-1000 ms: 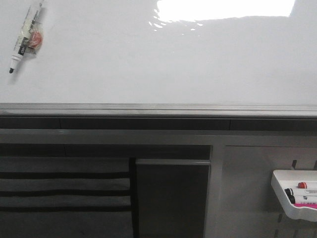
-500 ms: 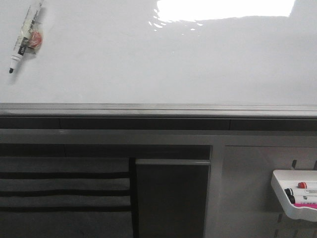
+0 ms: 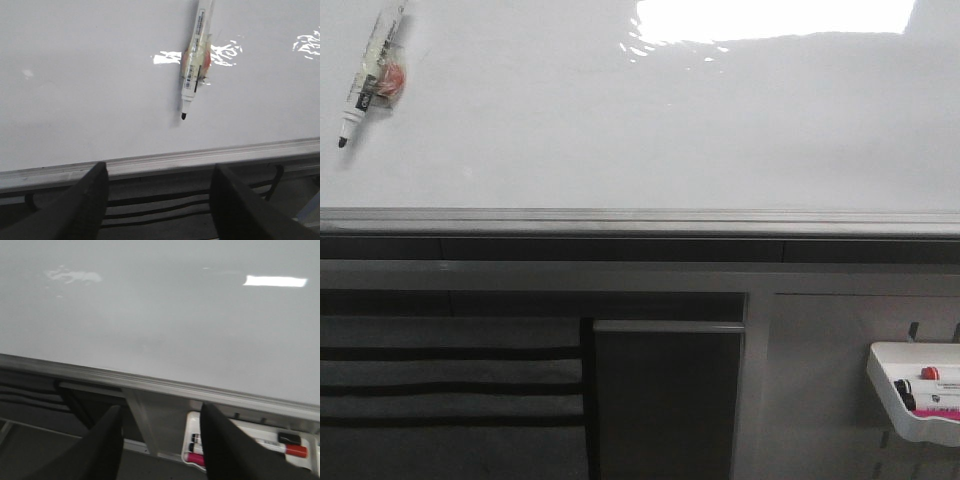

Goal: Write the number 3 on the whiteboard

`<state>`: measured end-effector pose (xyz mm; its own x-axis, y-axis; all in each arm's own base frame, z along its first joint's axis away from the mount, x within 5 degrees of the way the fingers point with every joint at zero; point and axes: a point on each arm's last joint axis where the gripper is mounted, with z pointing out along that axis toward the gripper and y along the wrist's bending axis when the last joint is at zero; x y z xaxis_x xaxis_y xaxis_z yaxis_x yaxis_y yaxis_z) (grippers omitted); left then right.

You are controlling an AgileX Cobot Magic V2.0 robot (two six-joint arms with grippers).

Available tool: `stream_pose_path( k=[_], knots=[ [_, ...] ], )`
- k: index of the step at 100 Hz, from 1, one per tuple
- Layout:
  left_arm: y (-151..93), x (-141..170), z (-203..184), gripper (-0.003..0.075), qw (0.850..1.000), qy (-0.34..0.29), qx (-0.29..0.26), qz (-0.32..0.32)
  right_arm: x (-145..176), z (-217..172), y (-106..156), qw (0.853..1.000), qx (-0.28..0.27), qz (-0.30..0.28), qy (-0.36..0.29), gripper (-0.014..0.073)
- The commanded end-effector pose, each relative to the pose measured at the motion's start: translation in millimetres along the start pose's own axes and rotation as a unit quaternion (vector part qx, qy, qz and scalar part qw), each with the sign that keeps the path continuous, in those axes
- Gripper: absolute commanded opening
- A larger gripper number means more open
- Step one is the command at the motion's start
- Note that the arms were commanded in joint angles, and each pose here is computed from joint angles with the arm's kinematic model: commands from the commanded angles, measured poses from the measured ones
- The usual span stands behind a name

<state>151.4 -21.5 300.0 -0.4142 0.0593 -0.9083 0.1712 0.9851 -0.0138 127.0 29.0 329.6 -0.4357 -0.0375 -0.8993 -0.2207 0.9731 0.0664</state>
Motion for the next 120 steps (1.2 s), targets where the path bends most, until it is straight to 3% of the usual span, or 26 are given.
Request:
stream_pose_path(
  k=[1, 32, 41, 80, 120],
  knots=[
    [2.4, -26.2, 11.9, 0.0424, 0.999, -0.05, -0.009, -0.007, -24.2, 5.2, 10.2, 0.999, -0.033, -0.02, -0.033, 0.0326],
    [-12.9, -48.5, 76.2, 0.0398, 0.999, 0.0, 0.026, 0.036, -32.6, 43.9, 43.2, 0.993, -0.107, -0.053, -0.01, 0.0326],
    [-17.5, -52.3, 91.3, 0.0398, 0.998, 0.002, 0.029, 0.061, -31.0, 50.9, 46.3, 0.992, -0.111, -0.056, -0.002, 0.0326],
    [-18.0, -56.9, 144.9, 0.0393, 0.998, 0.022, 0.024, 0.061, -31.7, 53.2, 46.5, 0.992, -0.11, -0.055, -0.005, 0.0326],
    [-17.7, -53.4, 158.2, 0.019, 0.998, 0.025, 0.021, 0.061, -32.4, 53.2, 46.4, 0.992, -0.109, -0.056, -0.009, 0.0326]
  ],
)
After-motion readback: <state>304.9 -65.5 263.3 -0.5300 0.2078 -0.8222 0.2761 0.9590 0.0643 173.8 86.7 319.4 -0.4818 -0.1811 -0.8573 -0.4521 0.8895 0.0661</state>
